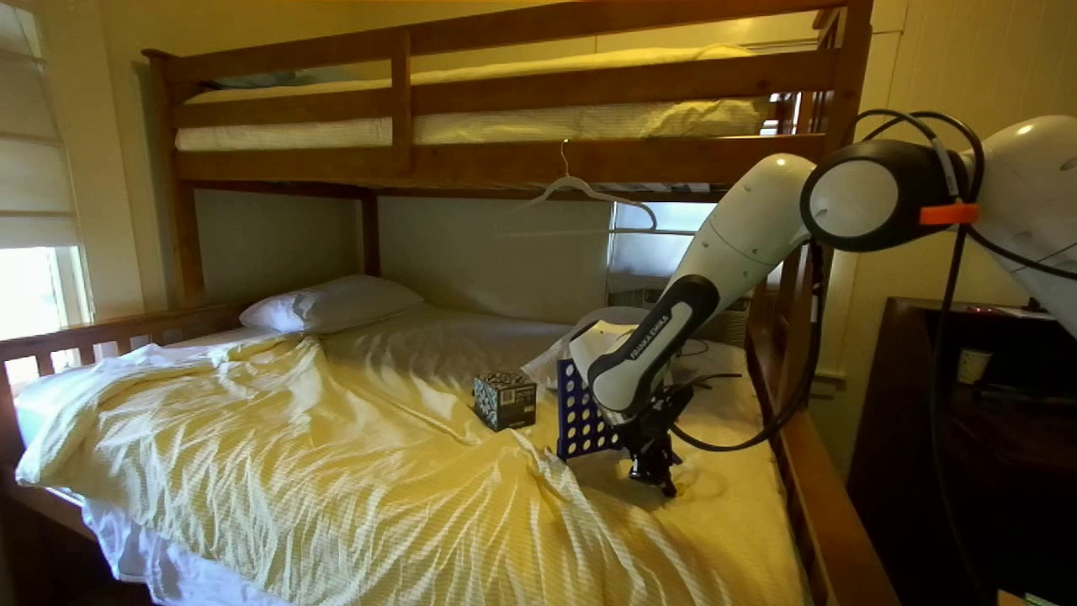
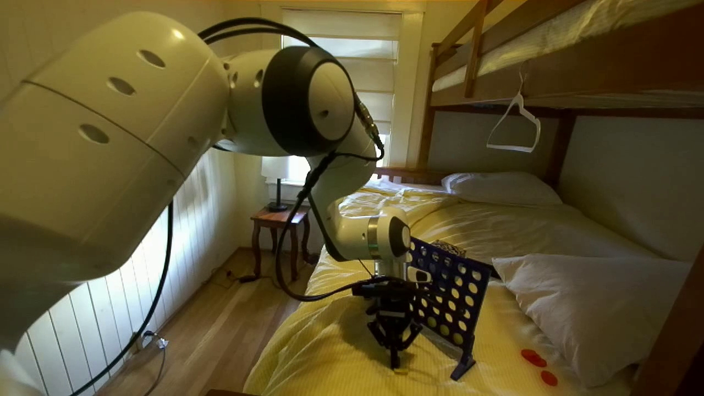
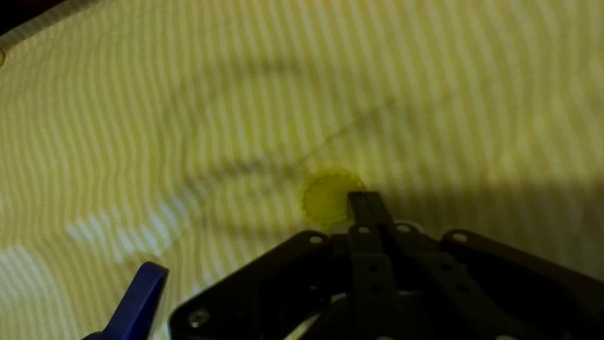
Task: Put the yellow chip inside the gameboard.
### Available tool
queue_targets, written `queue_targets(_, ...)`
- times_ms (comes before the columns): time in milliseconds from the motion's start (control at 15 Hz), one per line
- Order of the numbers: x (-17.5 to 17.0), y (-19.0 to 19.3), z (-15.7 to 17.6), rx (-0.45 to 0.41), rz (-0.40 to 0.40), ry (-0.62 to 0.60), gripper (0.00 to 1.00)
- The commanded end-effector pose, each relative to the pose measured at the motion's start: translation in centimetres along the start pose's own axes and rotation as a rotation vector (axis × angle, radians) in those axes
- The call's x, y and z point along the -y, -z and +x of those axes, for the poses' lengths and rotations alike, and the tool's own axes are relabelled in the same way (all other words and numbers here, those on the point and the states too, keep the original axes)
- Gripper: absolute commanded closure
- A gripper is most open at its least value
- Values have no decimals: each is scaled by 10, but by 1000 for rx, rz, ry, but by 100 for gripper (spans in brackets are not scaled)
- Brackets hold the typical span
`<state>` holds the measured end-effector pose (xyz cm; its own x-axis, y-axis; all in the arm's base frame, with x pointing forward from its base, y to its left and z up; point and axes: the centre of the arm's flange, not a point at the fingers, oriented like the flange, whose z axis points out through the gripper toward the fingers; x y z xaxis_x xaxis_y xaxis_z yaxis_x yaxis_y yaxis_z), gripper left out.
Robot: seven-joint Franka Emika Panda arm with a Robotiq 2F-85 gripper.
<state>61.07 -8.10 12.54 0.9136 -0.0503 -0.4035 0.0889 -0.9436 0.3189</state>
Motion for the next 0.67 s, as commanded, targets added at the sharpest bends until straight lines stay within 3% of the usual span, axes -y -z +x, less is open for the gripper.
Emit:
queue_targets(0, 0, 2, 5, 14, -20, 21, 100)
queue_targets(600, -10, 19, -21, -53, 39, 61, 100)
